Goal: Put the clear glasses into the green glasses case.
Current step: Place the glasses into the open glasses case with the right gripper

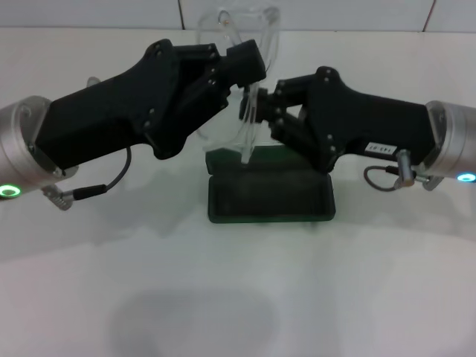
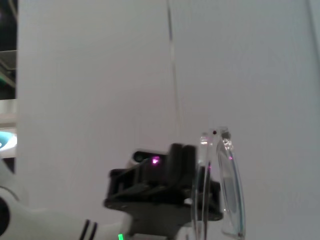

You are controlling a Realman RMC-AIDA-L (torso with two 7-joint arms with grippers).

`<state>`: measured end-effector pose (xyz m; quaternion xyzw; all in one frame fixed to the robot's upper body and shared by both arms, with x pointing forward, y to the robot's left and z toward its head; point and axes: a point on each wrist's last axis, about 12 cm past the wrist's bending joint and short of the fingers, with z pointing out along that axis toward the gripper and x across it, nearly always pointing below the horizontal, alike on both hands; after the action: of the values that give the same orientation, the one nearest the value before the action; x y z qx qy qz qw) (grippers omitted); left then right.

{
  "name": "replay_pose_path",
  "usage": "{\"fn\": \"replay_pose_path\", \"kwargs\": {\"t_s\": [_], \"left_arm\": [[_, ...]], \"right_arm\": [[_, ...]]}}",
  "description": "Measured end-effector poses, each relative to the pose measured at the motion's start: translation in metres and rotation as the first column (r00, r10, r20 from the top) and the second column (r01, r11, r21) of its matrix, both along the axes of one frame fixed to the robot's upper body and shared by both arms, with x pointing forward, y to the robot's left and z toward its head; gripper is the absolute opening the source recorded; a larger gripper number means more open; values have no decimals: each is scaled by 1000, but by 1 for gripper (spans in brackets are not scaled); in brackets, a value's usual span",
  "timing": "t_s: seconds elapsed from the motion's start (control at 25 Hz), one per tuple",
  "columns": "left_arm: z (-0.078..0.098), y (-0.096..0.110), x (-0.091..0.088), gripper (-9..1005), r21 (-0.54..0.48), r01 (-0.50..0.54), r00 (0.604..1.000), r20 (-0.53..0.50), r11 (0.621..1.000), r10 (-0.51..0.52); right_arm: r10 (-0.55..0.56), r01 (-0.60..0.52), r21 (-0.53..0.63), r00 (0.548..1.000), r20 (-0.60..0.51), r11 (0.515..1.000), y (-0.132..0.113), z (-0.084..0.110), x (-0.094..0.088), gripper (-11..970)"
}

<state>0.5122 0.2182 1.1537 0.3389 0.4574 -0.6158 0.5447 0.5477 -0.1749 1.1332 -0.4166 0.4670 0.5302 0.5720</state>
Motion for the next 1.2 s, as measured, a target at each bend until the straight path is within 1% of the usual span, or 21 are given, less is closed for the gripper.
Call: {"fn": "replay_pose_path", "kwargs": {"t_s": [0.12,0.24,0.36,0.44,0.52,0.56,0.6,0.64,0.68,0.72,0.76,0.8,0.84,0.92,1.0,1.12,1.16,1.2], "left_arm": [[2,4,-1,40,8,16,1000,6,1000,-16],[4,14,-4,40,6,19,1000,21,1000,-19],[7,34,-7,40,0,-8,1000,29,1000,8],[8,53,-10,40,2,-54,998,21,999,54],[9,72,-13,40,10,-106,994,16,994,106],[9,80,-14,40,15,-130,991,15,991,129],[9,92,-17,40,22,-166,986,13,986,166],[10,98,-18,40,27,-183,983,13,983,183],[10,110,-21,40,36,-215,977,14,976,215],[11,118,-24,40,42,-239,971,13,970,239],[11,124,-26,40,47,-255,967,14,966,255],[12,131,-29,40,51,-278,960,13,959,278],[12,136,-31,40,53,-296,955,13,954,296],[12,145,-34,40,63,-326,945,12,943,326],[12,151,-37,40,78,-344,939,11,936,344],[12,156,-39,40,97,-355,935,14,930,355],[12,157,-40,40,99,-355,935,16,929,356],[12,157,-40,40,100,-356,934,19,929,356]], "right_arm": [[-29,29,10,1000,0,1000,-5,1,2,57],[-54,54,21,999,4,998,-9,3,5,57],[-63,63,23,998,15,998,-12,6,7,57],[-57,56,10,998,27,998,-13,10,7,57],[-43,44,-34,998,38,998,-13,17,8,58],[-43,46,-69,998,38,997,-13,20,8,58],[-42,47,-119,998,46,992,-12,26,8,58],[-46,55,-171,998,53,984,-11,30,7,58],[-54,65,-209,997,59,976,-10,34,7,58],[-65,81,-268,996,69,960,-9,41,6,58],[-66,86,-302,995,73,949,-7,47,5,58],[-77,101,-388,994,77,916,-5,58,4,58],[-85,110,-453,994,75,884,-4,65,4,58],[-107,133,-583,991,79,801,-1,83,5,58],[-134,151,-717,988,81,680,5,99,8,59],[-159,142,-836,985,67,530,19,120,14,59],[-162,135,-859,985,62,494,23,125,15,59],[-159,126,-890,985,61,437,31,133,17,59]]}}
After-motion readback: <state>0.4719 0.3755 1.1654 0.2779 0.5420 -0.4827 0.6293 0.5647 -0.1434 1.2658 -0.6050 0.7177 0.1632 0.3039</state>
